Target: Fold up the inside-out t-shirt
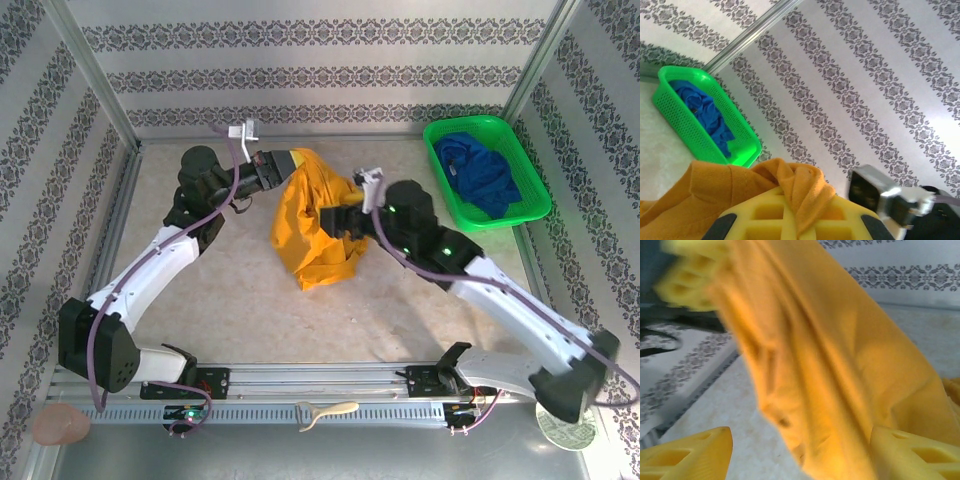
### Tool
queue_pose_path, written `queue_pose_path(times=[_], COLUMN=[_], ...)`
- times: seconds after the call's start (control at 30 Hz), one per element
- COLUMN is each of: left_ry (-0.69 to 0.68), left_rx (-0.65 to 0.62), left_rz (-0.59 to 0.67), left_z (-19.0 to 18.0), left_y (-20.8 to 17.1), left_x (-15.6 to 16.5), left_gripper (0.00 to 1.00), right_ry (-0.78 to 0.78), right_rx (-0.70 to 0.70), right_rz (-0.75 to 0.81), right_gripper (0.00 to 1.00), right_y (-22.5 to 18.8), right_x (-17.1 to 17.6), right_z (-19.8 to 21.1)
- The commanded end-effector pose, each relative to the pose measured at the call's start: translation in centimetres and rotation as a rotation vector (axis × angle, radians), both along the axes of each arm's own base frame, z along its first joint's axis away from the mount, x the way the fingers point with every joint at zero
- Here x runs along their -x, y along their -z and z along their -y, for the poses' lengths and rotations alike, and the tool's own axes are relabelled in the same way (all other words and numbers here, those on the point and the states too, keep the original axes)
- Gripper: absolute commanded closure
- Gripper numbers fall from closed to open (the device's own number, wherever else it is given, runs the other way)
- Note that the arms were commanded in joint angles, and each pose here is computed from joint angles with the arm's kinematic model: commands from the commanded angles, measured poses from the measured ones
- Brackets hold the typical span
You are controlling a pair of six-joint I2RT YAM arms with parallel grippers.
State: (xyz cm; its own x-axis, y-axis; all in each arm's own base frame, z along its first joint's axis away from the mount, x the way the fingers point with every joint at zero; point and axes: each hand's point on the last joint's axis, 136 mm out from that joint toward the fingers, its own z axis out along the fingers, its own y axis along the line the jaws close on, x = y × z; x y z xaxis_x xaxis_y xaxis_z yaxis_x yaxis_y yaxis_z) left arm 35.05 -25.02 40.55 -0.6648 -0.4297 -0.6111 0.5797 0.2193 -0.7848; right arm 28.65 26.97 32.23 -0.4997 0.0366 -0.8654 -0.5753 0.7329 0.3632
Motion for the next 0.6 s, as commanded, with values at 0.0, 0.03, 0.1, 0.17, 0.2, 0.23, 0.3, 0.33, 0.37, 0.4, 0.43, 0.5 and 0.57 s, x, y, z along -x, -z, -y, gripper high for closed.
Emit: queue_pose_path(times=[0.0,0.03,0.1,0.17,0.2,0.23,0.3,0.33,0.37,0.4,0.43,0.5,0.57], left_ry=[0.022,0.023,0.016,-0.005,-0.023,-0.038,-0.059,-0.059,-0.053,-0.045,-0.037,-0.032,-0.065], left_rx=[0.023,0.027,0.043,0.056,0.06,0.073,0.099,0.107,0.113,0.117,0.12,0.117,0.082], left_rz=[0.051,0.055,0.07,0.115,0.147,0.186,0.267,0.306,0.343,0.369,0.383,0.355,0.227], left_z=[0.2,0.1,-0.1,-0.9,-1.7,-2.5,-3.8,-4.1,-4.2,-4.2,-4.1,-3.7,-3.3], left_y=[-3.2,-3.6,-5.1,-8.1,-10.4,-13.0,-18.1,-20.3,-22.1,-23.4,-23.9,-22.4,-16.3], left_x=[1.5,1.6,1.4,0.8,0.3,-0.2,-0.6,-0.5,-0.1,0.3,0.6,0.4,-2.0], left_gripper=[1.0,1.0,1.0,1.0,1.0,1.0,1.0,1.0,1.0,1.0,1.0,1.0,1.0], right_ry=[0.07,0.071,0.078,0.065,0.05,0.045,0.007,-0.013,-0.031,-0.046,-0.049,-0.009,0.03], right_rx=[0.07,0.062,0.042,-0.024,-0.063,-0.092,-0.155,-0.182,-0.201,-0.218,-0.227,-0.21,-0.152], right_rz=[0.039,0.039,0.044,0.064,0.094,0.135,0.226,0.275,0.318,0.367,0.4,0.372,0.173], right_gripper=[0.28,0.33,0.66,1.0,1.0,1.0,1.0,1.0,1.0,1.0,1.0,1.0,1.0], right_y=[0.0,-0.4,-1.8,-5.3,-8.1,-11.1,-17.0,-19.7,-21.6,-23.0,-23.3,-20.1,-11.3], right_x=[-4.0,-5.2,-7.2,-8.8,-9.1,-9.2,-8.0,-6.9,-5.7,-4.3,-3.1,-2.9,-5.8], right_z=[-0.9,-1.3,-1.7,-1.4,-1.1,-0.7,-0.1,0.2,0.5,0.8,1.0,1.2,0.8])
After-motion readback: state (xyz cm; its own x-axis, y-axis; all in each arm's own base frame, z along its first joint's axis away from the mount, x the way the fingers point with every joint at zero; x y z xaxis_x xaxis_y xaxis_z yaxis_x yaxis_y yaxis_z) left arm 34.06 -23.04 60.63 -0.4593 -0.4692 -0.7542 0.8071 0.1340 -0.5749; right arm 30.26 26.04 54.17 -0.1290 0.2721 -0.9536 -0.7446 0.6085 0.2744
